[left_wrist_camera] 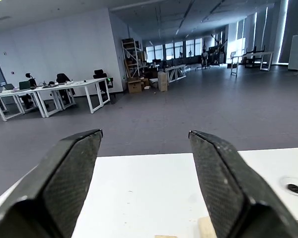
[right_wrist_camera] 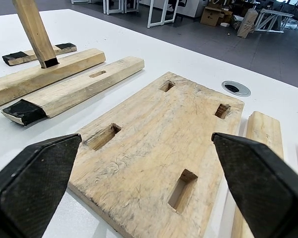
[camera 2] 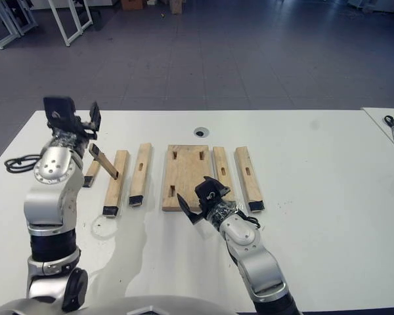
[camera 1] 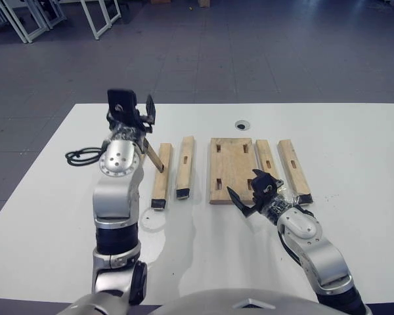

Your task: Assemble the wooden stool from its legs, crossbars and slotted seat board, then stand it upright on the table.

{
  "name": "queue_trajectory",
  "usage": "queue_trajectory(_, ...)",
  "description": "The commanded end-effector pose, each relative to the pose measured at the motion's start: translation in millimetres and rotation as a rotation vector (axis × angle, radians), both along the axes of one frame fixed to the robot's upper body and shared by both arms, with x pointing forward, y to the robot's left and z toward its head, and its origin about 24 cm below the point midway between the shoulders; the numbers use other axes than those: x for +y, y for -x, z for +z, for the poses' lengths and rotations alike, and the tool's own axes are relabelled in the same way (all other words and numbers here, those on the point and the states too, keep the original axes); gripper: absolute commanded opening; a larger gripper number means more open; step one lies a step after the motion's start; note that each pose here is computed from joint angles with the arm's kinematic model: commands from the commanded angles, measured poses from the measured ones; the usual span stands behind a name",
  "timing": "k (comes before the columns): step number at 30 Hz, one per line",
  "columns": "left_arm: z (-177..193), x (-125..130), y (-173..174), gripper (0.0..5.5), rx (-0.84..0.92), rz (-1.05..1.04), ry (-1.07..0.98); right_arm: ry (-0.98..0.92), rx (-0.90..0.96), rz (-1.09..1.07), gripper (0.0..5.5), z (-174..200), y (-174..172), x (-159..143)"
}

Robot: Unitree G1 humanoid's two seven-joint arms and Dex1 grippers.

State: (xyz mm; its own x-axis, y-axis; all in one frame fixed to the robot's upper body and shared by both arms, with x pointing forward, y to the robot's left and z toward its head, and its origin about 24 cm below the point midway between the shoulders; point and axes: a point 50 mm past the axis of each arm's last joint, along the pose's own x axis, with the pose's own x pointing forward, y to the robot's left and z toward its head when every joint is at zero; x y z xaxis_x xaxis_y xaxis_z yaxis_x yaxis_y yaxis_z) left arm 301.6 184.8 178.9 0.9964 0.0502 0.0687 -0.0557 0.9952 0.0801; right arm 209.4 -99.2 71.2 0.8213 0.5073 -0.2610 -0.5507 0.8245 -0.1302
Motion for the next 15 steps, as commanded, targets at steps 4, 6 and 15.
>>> queue_trajectory(4,-6,38,-29,3.22,0.158,0.021,0.205,0.007,-0.002,-0.022,4.84,1,-3,-1)
queue_trajectory(6,-5,36,-29,3.22,0.148,-0.005,0.252,0.007,-0.003,-0.022,4.84,1,-3,-1)
queue_trajectory(15,29,28,-30,3.22,-0.037,-0.140,0.336,0.007,0.000,-0.018,4.84,1,-3,-1)
